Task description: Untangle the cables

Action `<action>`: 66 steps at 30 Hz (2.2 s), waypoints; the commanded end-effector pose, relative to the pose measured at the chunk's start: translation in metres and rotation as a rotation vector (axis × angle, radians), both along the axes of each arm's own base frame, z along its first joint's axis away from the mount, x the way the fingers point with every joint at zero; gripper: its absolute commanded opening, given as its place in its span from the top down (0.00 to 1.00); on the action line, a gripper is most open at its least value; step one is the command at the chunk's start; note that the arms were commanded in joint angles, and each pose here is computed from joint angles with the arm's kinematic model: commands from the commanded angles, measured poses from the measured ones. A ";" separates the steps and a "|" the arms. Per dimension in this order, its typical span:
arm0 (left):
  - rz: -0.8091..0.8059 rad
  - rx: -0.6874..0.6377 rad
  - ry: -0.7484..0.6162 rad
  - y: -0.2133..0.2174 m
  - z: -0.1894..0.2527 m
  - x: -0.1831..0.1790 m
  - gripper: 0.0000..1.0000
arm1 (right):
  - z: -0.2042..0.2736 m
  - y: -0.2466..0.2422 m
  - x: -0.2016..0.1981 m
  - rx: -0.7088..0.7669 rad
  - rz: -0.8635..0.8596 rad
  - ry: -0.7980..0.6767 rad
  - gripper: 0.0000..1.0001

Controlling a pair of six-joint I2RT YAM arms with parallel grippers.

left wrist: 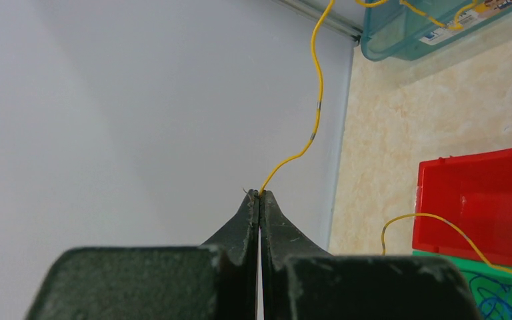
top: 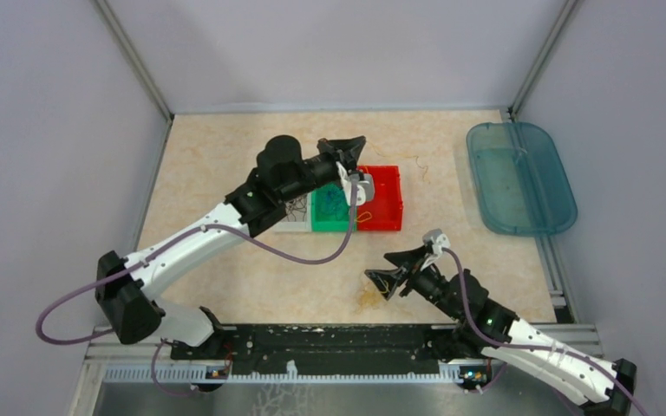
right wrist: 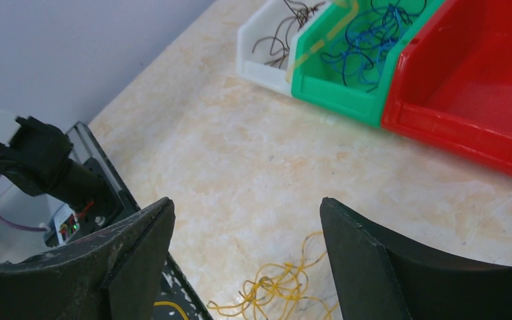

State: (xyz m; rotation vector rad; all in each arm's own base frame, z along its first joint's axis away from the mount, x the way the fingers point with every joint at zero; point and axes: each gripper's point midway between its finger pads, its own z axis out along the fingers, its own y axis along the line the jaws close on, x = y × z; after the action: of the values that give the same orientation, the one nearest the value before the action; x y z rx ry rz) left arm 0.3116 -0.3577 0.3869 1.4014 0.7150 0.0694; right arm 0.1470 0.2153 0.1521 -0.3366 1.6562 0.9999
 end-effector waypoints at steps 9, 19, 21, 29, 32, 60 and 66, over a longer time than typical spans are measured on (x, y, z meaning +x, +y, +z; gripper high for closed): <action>0.161 -0.145 0.047 -0.012 -0.027 0.058 1.00 | 0.011 -0.021 0.004 0.016 -0.090 0.000 0.27; 0.228 0.056 0.049 -0.001 -0.109 0.084 1.00 | 0.018 -0.018 0.005 -0.005 -0.079 -0.006 0.28; 0.261 0.107 0.003 0.010 -0.121 0.095 1.00 | 0.020 -0.017 0.004 0.002 -0.076 -0.008 0.28; 0.279 0.255 -0.061 0.025 -0.141 0.105 1.00 | 0.021 -0.018 0.003 0.010 -0.075 -0.006 0.28; 0.241 0.317 -0.105 0.024 -0.146 0.098 1.00 | 0.020 -0.018 0.004 0.020 -0.078 0.002 0.28; 0.021 0.395 -0.072 -0.094 -0.169 0.081 1.00 | 0.003 -0.027 0.018 0.029 -0.196 0.081 0.30; -0.012 0.399 -0.131 -0.110 -0.166 0.071 1.00 | -0.001 -0.030 0.018 0.028 -0.205 0.091 0.30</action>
State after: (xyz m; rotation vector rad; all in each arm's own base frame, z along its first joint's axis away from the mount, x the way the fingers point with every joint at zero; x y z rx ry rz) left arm 0.3898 -0.4473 0.1988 1.8094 0.6954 0.3048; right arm 0.1635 0.1864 0.1332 -0.1425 1.7654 0.8606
